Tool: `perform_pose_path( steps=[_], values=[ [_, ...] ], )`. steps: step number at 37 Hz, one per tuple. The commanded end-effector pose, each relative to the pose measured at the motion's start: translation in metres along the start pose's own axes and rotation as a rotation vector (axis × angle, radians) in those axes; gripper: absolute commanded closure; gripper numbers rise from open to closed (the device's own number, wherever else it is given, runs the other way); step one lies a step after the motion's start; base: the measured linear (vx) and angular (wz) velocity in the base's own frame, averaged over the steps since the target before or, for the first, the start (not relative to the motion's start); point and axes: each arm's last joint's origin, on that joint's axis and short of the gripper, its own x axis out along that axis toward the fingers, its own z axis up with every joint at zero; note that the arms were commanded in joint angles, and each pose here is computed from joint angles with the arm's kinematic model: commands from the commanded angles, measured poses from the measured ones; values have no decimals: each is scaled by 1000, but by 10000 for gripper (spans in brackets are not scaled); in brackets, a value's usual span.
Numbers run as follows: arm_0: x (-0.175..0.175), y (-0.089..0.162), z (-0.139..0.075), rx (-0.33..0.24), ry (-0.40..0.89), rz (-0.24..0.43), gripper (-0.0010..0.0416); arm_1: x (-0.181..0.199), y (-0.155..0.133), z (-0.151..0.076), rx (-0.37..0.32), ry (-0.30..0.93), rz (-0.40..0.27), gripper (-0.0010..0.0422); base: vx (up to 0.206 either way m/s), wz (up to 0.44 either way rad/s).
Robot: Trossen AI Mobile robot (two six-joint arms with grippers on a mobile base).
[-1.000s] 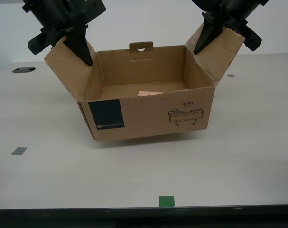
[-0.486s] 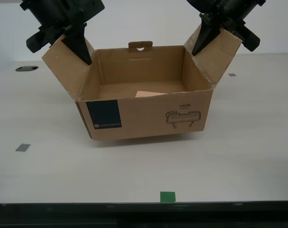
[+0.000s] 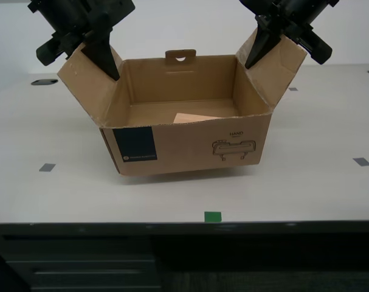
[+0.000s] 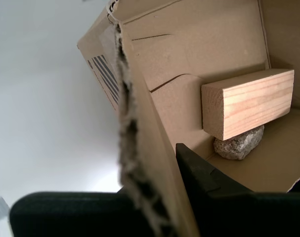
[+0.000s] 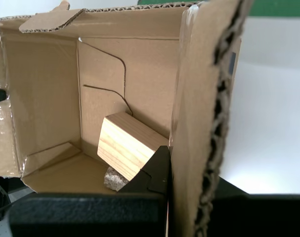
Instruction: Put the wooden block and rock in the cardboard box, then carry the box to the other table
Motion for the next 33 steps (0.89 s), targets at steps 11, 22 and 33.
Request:
perform_pose_path(
  steps=[11, 22, 33],
  values=[
    [-1, 1, 0, 1, 1, 11, 406, -2, -2, -2, 9, 8, -21, 413, -98, 49],
    [-10, 7, -2, 3, -15, 17, 406, -2, -2, -3, 12, 15, -21, 413, -55, 146],
    [-28, 16, -6, -22, -60, 34, 406, -2, -2, -3, -5, 13, -22, 413, -34, 198]
  ],
)
